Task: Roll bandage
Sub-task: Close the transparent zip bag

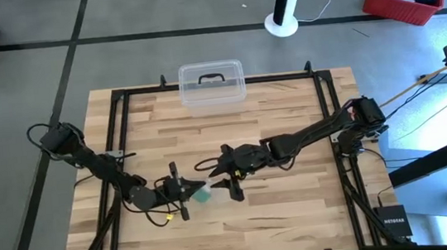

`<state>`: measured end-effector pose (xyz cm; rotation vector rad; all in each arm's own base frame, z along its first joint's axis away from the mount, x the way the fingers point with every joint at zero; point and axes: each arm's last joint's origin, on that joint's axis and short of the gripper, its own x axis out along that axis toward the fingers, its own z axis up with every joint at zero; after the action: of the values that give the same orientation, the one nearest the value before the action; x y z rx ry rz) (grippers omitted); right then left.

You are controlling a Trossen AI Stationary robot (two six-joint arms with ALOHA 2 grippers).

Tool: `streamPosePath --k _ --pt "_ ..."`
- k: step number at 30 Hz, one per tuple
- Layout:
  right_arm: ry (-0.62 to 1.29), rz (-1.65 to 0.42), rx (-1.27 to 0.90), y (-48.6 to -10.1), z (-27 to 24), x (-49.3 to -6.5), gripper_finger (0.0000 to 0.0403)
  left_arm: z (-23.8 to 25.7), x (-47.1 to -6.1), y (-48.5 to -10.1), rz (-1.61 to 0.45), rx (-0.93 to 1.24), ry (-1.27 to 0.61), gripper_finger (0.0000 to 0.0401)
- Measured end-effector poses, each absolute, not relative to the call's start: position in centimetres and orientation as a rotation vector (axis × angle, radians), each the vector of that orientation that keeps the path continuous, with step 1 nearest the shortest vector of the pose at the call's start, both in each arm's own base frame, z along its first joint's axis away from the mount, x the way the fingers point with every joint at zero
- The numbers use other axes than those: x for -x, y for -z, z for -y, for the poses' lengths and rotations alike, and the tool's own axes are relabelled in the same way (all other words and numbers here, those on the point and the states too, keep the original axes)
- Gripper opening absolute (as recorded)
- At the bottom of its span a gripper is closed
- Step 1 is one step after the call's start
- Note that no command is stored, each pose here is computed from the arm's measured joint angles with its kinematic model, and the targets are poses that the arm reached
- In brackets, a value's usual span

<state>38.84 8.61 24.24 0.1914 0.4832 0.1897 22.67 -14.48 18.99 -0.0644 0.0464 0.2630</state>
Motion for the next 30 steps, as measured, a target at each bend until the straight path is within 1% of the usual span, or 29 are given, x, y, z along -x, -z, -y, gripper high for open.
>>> streamPosePath --k 6,14,18,25,27,30 --pt "-0.176 -0.449 -0.178 -24.5 -8.6 -39.0 0.013 14.5 -22.6 -18.9 -0.054 0.078 -0.262 0.0" --pt "-0.17 -0.494 -0.158 -22.7 -8.7 -39.6 0.0046 14.6 -22.6 -18.9 -0.055 0.076 -0.256 0.0" --pt "-0.174 -0.493 -0.151 -22.6 -8.8 -39.6 0.001 14.7 -22.6 -18.8 -0.057 0.084 -0.228 0.0" --pt "-0.18 -0.494 -0.125 -22.6 -8.7 -39.6 0.0011 14.7 -22.6 -18.8 -0.061 0.097 -0.216 0.0005" --pt "-0.181 -0.498 -0.122 -22.5 -8.7 -39.6 0.0006 14.8 -22.5 -19.0 -0.057 0.102 -0.212 0.0019" --pt "-0.181 -0.498 -0.121 -22.5 -8.7 -39.6 0.0005 14.7 -22.1 -20.0 -0.027 0.156 -0.199 0.0051"
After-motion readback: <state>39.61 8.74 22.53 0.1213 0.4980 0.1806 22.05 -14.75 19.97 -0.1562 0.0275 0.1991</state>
